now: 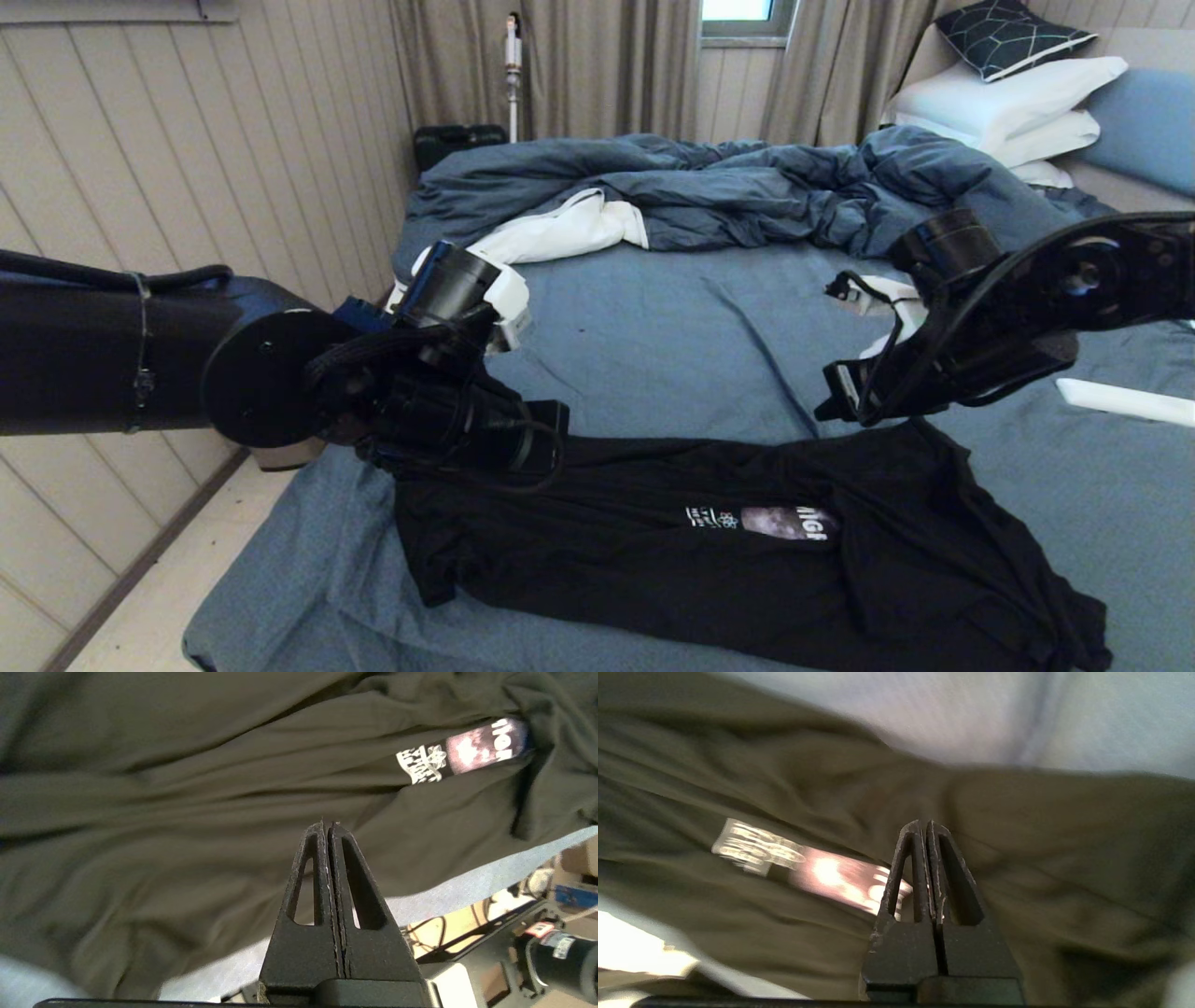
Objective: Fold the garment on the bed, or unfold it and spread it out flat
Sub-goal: Unford the black T-shirt
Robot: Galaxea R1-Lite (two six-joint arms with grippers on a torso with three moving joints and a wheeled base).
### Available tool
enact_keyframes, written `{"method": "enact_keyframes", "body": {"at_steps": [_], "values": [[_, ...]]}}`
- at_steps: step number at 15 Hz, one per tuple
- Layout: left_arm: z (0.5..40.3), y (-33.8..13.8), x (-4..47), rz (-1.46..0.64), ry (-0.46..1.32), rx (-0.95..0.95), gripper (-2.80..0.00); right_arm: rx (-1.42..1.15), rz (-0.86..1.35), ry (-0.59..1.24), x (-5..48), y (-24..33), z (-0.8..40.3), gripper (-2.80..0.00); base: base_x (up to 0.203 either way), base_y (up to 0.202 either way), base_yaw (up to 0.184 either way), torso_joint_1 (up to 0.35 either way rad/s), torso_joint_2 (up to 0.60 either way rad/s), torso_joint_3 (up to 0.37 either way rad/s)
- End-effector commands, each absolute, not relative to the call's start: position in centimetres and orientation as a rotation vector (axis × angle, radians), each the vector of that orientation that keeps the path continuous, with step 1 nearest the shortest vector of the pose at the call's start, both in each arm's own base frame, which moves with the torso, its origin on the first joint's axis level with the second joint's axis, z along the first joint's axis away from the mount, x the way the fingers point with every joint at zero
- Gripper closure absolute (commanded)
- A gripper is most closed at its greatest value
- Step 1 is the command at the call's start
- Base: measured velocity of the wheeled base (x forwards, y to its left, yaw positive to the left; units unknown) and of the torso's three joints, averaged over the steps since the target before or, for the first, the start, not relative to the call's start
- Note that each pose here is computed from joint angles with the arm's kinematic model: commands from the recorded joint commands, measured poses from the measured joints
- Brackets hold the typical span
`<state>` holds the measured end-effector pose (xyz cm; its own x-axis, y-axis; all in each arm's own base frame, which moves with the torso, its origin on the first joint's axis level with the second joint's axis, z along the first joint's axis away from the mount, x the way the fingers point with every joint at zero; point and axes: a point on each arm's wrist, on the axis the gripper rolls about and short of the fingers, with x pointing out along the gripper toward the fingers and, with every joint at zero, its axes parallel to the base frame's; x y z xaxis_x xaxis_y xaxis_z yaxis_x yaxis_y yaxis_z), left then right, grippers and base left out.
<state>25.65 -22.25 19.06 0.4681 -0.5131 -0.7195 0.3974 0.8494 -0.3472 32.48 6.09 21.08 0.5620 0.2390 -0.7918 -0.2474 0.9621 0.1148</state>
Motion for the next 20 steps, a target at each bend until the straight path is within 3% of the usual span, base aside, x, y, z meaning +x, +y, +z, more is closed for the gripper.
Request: {"method": "enact_keyframes", "body": {"at_steps": [1, 7, 14, 15, 20], "values": [[17.8, -23.5, 26.8, -0.579, 0.967, -0.138, 0.00, -0.077, 0.238, 0.959, 32.5, 6.2, 20.4, 0.00, 0.000, 0.000, 0.000, 0.000, 0.00, 0.000], [15.2, -25.4, 27.5, -0.614, 1.048, -0.119, 0.00, -0.259, 0.204, 1.026, 31.3, 6.2, 18.3, 0.00, 0.000, 0.000, 0.000, 0.000, 0.00, 0.000], [14.6, -26.5, 26.9, -0.635, 1.066, -0.101, 0.00, -0.300, 0.232, 0.977, 27.7, 6.0, 20.2, 0.00, 0.000, 0.000, 0.000, 0.000, 0.00, 0.000], [14.6, -26.5, 26.9, -0.635, 1.066, -0.101, 0.00, -0.301, 0.234, 0.985, 27.5, 5.7, 20.1, -2.80, 0.000, 0.000, 0.000, 0.000, 0.00, 0.000], [14.5, -26.5, 26.9, -0.635, 1.070, -0.100, 0.00, -0.339, 0.242, 1.018, 27.7, 5.2, 19.3, -2.80, 0.000, 0.000, 0.000, 0.000, 0.00, 0.000]]}}
